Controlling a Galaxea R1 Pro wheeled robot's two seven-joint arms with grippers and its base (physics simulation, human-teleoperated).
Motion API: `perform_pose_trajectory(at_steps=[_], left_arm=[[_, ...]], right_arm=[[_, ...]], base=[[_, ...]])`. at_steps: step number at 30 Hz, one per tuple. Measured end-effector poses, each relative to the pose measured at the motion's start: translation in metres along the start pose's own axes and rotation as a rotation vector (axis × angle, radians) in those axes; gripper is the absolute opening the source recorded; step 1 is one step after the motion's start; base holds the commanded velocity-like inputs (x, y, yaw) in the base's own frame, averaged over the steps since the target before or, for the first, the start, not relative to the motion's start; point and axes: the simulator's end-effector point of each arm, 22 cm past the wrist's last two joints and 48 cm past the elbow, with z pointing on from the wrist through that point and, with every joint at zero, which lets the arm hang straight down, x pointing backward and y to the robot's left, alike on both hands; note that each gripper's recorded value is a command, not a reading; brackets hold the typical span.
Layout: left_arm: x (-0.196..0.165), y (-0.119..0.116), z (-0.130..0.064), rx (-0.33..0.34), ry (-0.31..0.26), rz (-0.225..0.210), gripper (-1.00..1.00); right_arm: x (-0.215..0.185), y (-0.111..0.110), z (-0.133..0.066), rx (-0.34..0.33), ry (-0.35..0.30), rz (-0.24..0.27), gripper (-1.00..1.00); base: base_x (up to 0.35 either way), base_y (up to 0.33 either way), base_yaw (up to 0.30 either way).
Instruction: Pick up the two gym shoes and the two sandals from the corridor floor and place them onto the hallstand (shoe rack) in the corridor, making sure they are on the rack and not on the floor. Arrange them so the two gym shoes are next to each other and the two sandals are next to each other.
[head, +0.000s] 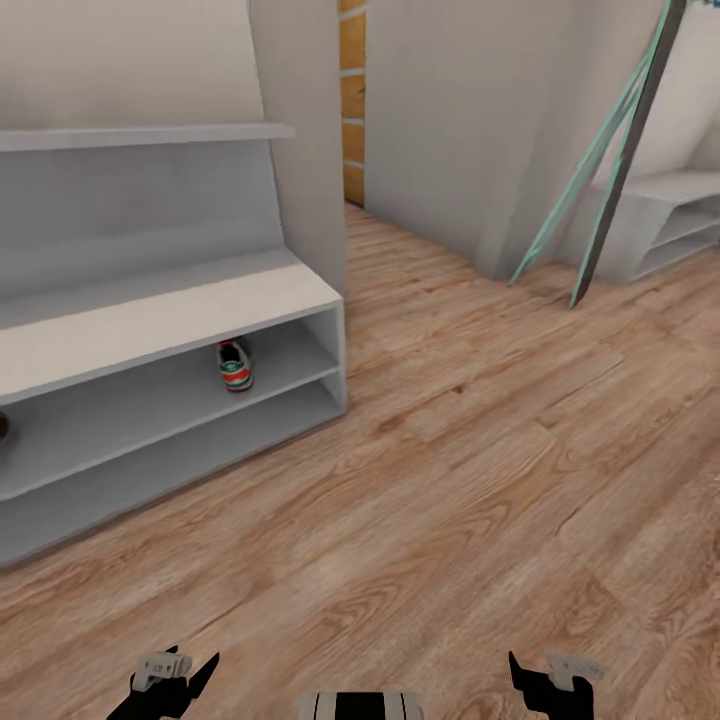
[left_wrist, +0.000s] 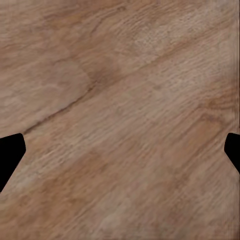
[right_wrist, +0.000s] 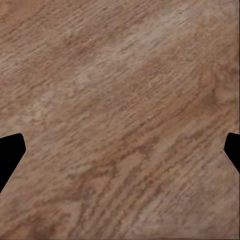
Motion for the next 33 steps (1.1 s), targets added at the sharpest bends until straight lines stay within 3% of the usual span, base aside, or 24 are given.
perform_pose_trajectory(at_steps=[33], left_arm=[[-0.05,-0.009,-0.011,0.009,-0.081,0.023,1.0]], right_arm=[[-0.051,0.0,-0.015,-0.004,-0.084,0.015,1.0]], base=[[0.0,0.0,-0.3]])
